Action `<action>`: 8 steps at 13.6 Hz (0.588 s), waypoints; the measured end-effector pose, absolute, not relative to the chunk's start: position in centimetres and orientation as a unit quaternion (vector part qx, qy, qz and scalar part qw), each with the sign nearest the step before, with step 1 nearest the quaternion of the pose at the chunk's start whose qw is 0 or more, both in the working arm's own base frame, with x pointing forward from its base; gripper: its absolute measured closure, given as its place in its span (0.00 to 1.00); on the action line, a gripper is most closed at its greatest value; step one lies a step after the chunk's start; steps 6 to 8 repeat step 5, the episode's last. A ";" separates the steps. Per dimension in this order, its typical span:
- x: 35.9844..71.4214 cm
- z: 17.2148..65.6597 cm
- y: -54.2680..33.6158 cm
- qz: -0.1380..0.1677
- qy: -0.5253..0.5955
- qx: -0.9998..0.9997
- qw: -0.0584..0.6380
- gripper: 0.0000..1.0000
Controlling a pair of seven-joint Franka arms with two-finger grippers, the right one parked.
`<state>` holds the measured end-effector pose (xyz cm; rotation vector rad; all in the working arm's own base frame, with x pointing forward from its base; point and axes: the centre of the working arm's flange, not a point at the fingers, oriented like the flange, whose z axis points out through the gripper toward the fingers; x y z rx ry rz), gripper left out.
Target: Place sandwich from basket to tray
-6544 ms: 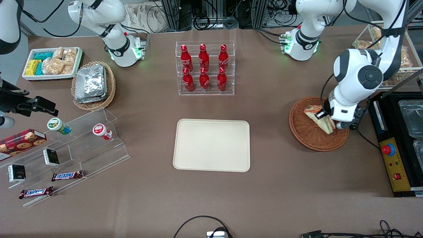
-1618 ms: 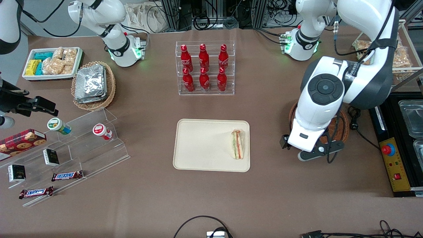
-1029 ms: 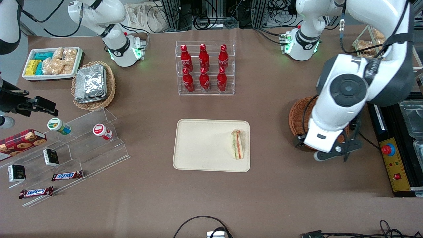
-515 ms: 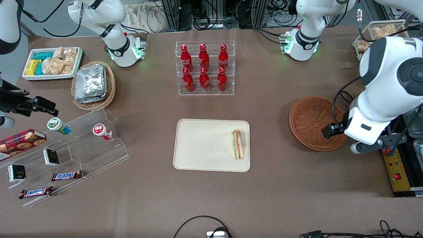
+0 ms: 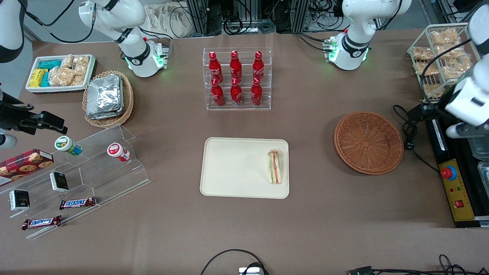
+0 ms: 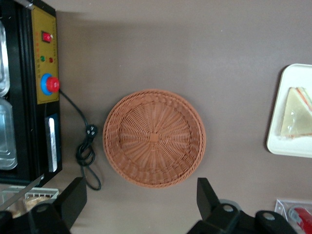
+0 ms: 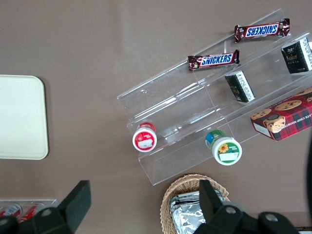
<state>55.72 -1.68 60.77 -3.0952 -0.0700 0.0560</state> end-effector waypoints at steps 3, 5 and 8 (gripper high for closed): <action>54.0 62.8 -1.8 0.014 -0.021 -1.000 0.016 0.00; 53.4 63.5 -1.8 0.014 -0.025 -1.000 0.001 0.00; 53.4 63.5 -1.8 0.014 -0.025 -1.000 0.001 0.00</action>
